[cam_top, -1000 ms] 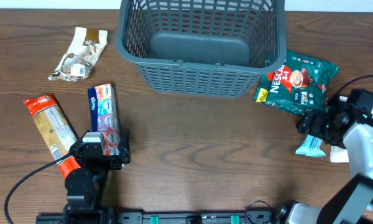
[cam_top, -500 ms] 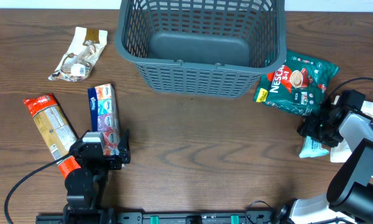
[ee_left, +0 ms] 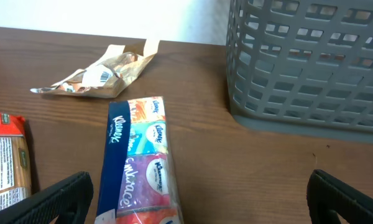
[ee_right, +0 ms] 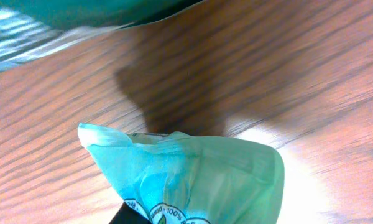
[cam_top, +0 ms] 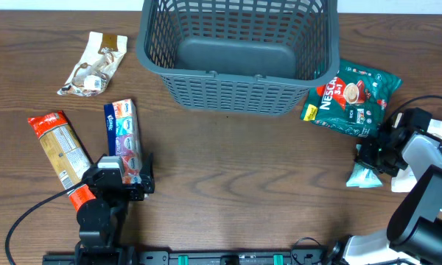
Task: Pack container
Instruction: 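Reach right gripper to the mint-green packet and grasp it, then lift the mint-green packet with right gripper and drop into basket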
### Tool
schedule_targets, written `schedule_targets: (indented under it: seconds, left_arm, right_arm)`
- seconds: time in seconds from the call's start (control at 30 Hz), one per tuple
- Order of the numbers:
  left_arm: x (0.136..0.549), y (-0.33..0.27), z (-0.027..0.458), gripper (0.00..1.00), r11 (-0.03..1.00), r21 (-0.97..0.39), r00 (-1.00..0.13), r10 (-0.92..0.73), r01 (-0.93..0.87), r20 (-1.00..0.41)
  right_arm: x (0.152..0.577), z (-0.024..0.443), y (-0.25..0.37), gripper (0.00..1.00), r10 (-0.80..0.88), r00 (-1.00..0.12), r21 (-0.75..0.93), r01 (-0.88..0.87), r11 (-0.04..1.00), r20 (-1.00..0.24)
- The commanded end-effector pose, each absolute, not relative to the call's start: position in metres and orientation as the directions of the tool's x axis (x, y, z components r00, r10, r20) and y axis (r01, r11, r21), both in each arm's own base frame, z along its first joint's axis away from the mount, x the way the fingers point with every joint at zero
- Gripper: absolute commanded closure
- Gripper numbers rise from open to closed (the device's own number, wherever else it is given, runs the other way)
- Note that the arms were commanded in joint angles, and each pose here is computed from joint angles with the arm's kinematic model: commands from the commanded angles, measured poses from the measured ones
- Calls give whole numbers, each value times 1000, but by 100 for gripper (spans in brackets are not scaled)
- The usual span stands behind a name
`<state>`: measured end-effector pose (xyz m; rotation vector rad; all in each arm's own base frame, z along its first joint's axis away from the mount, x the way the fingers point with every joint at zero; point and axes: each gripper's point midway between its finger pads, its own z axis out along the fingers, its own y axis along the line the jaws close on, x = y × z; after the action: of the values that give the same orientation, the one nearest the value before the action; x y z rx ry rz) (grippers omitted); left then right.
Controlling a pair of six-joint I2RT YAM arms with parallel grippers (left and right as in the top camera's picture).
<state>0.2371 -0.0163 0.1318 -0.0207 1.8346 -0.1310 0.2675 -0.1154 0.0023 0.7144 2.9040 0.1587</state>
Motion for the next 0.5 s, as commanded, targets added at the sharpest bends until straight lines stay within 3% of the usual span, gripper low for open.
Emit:
schedule_targets:
  seconds: [0.0,0.13,0.3,0.47]
  left_arm:
    - [235,-17,118,1,993,-103,-306,-82,53,-949]
    - [235,-17,118,1,993,-103,-306,-82,53,-949]
    - [235,-17,118,1,993,-103,-306,-82,53,-949]
    - [235,-17,118,1,993,-103,-306,-82,53,-949]
  right_arm:
    - [292,46,-92,99,477,-848,314,399,862,-232]
    - [317,112,-78,99,429,-798,376,276,885,-423]
    - [347,224,-72,99,307,-648,305,119,945,-697]
    - [376,329,-57,99,161,-485,199,-27,980,-859]
